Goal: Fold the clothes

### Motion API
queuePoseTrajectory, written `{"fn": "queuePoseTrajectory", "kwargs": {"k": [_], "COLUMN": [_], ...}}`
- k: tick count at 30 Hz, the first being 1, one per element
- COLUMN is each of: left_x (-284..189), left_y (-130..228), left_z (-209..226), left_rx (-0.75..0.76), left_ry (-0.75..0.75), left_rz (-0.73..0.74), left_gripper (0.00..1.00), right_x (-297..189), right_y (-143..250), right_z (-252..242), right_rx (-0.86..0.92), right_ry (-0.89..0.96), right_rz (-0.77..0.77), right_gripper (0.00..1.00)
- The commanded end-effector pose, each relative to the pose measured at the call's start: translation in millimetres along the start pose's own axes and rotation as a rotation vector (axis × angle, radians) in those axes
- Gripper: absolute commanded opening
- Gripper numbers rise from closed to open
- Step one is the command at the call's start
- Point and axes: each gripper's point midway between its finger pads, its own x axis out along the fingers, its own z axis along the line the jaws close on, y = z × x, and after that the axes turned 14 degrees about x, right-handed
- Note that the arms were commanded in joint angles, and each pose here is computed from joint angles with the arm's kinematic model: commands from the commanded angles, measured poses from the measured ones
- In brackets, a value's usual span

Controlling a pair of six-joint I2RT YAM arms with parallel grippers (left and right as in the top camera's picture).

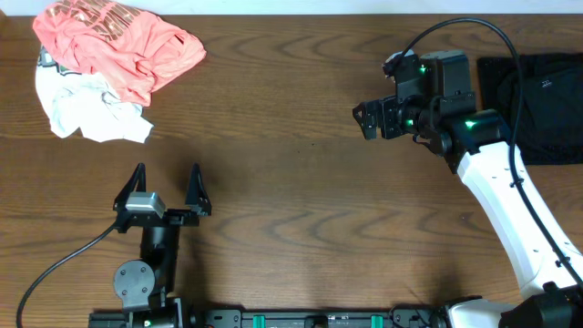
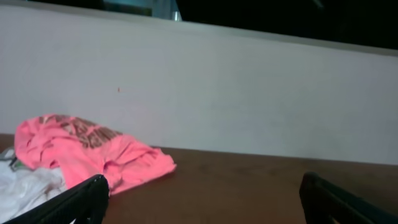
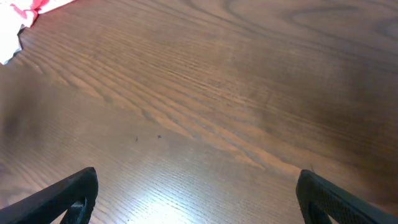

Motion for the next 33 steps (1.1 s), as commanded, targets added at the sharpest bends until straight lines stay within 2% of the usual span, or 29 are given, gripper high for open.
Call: {"fn": "queuePoseTrajectory", "kwargs": {"k": [1,10,16,18,33], "left_x": [-4.9,-14.4,-20.2,-26.0,-25.2], "left_y": [10.2,37.7,67.8,88.7,86.8], "left_z": [2.4,0.4,-2.6,-6.3,-4.8], "left_rx": [0.003,0.038,0.039,0.024,0.016], "left_ry": [-0.024,-0.027,-0.013,0.004,-0.006], "left_rz": [0.022,0.106,0.23,0.317,0.309], "left_gripper": [0.98,0.98,0.98,0.98,0.98], "right_x": [2.2,2.2,2.2,2.2,2.2], "right_y": [0.8,0.8,0.8,0.8,0.8], "right_z": [2.2,2.2,2.2,2.2,2.2], "right_rx": [-0.021,-0.021,-0.021,-0.021,-0.021], "right_ry": [-0.001,-0.001,-0.001,-0.001,-0.001], "right_rz": [0.004,0.004,0.004,0.004,0.004], "right_gripper": [0.99,0.99,0.99,0.99,0.99]}}
